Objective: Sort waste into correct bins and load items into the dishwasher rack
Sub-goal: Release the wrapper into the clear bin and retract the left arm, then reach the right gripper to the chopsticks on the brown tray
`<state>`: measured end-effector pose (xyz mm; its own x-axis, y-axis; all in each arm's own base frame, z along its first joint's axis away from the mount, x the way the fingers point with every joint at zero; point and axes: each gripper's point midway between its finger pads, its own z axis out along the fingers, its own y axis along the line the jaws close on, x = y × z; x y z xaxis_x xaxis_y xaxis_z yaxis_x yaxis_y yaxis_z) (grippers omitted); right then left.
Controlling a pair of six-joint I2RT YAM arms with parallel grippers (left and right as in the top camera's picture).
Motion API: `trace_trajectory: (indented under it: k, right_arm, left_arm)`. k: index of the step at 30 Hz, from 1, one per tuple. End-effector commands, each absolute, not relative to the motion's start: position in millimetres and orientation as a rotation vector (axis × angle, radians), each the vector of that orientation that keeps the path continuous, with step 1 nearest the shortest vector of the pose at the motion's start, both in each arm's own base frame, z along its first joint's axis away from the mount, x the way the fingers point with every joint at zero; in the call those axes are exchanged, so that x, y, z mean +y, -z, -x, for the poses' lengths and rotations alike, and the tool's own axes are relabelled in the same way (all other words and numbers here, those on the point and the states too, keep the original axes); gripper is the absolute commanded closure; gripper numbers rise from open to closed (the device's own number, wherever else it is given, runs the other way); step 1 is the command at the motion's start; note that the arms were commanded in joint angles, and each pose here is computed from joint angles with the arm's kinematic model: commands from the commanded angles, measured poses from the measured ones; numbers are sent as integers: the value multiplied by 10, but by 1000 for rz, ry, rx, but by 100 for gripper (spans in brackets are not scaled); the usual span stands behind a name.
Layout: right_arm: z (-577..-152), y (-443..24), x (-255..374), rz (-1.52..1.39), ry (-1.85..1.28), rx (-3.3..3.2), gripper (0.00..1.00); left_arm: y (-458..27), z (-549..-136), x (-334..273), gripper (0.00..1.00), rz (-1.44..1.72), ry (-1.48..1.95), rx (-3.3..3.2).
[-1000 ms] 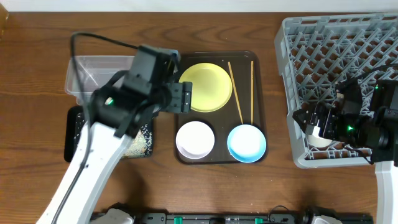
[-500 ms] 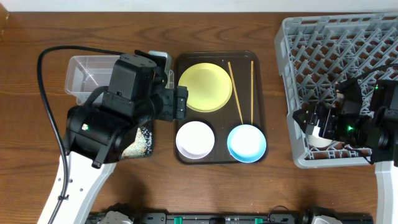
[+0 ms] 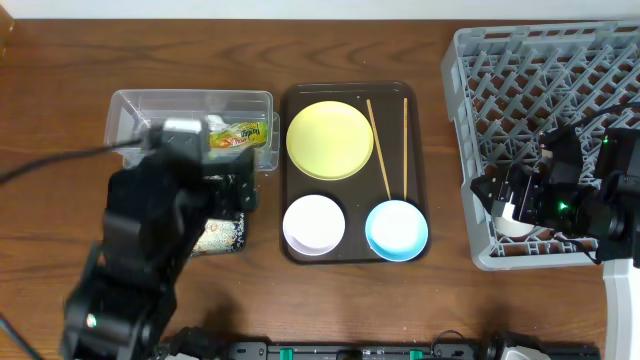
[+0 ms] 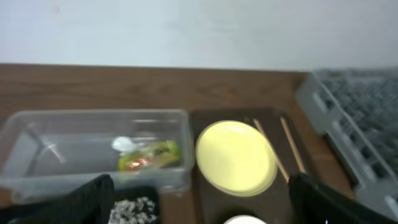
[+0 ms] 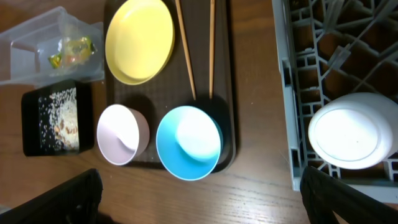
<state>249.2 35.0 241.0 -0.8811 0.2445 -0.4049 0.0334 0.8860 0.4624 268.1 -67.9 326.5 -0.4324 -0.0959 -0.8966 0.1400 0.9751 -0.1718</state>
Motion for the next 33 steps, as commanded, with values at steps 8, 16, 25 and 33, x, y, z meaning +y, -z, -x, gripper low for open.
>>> trace_trajectory:
  k: [8,16,25,33]
  right_arm:
    - [-2495,-2458,369,-173,-615,2579,1]
    - [-2495,-2458,370,-173,-616,2579,1]
    - [-2495,-2458,369,-173,-615,2579,1]
    - [-2495,-2458,370,-173,-616,2579,1]
  left_arm:
    - [-2510,-2463,-393,9,24,268,1792]
    - [-2009,-2400,-359,9,26,273,1683]
    - [-1525,-2436,-285,8,61,258,1670]
    - [-1391,-2431,-238,8,82,238,1719]
